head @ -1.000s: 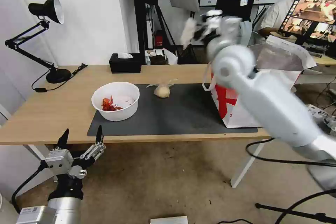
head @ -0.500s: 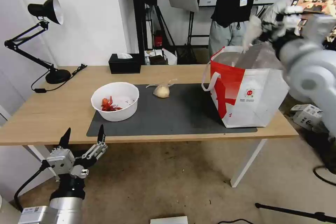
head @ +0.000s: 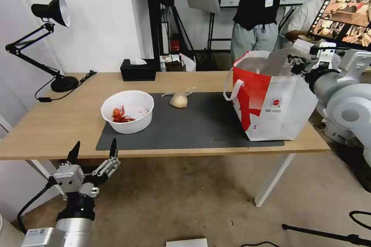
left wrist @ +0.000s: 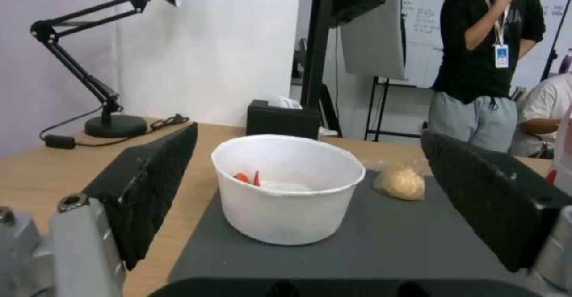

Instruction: Pick up the trash from the table and place it into the takeout bag.

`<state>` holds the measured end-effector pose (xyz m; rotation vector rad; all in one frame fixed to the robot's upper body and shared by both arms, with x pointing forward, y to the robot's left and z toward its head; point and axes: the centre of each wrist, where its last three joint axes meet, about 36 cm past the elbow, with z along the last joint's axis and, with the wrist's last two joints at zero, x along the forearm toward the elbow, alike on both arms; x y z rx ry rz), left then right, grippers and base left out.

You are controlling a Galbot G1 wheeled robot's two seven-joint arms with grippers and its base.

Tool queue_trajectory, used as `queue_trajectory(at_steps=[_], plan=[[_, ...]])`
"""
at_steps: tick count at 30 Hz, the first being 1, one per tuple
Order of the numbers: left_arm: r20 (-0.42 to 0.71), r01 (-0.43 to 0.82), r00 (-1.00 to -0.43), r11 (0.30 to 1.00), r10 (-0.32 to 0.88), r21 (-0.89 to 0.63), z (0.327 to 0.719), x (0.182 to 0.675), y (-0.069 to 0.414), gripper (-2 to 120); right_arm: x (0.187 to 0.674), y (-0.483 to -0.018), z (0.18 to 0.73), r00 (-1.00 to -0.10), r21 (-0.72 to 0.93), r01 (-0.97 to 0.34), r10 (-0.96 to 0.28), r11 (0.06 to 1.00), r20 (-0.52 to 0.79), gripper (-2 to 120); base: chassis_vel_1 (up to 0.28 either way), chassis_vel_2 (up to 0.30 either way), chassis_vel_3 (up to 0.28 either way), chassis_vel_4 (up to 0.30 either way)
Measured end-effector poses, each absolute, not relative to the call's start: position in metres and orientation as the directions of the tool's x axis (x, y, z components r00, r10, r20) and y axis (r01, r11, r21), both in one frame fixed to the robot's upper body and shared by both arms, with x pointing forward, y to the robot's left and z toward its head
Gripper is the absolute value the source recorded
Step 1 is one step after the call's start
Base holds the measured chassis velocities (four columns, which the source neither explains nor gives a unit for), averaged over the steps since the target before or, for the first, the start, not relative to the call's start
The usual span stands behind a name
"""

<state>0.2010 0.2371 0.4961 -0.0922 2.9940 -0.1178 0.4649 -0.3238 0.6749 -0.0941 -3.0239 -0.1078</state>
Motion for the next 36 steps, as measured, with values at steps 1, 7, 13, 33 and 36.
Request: queue_trajectory(at_steps=[1,7,13,33,36], plan=[[-0.141,-0.056,-0.988,0.995,-0.067,-0.082,0.496,0.201,0.237,100,0.461,-0.320,0.676,-0.993,0.065,0.055,0.047,0.996,0.109,48,0.000,0.000,0.000,0.000],[-0.140,-0.054,-0.988,0.995,-0.065,-0.082,0.496,0.200,0.237,100,0.422,-0.303,0.681,-0.997,0.028,-0.019,-0.021,0.999,0.073,69,0.000,0.000,0.000,0.000],[-0.142,-0.049,-0.988,0.995,-0.061,-0.084,0.496,0.201,0.236,100,0.371,-0.296,0.680,-0.998,0.015,-0.054,-0.054,0.998,0.033,93,0.000,0.000,0.000,0.000],[-0.131,-0.035,-0.990,0.994,-0.048,-0.099,0.495,0.200,0.236,100,0.251,-0.288,0.509,-0.991,-0.079,-0.114,-0.119,0.990,-0.060,100,0.000,0.000,0.000,0.000],[-0.131,-0.035,-0.990,0.994,-0.049,-0.102,0.496,0.200,0.237,100,0.245,-0.285,0.490,-0.988,-0.104,-0.107,-0.117,0.989,-0.096,100,0.000,0.000,0.000,0.000]])
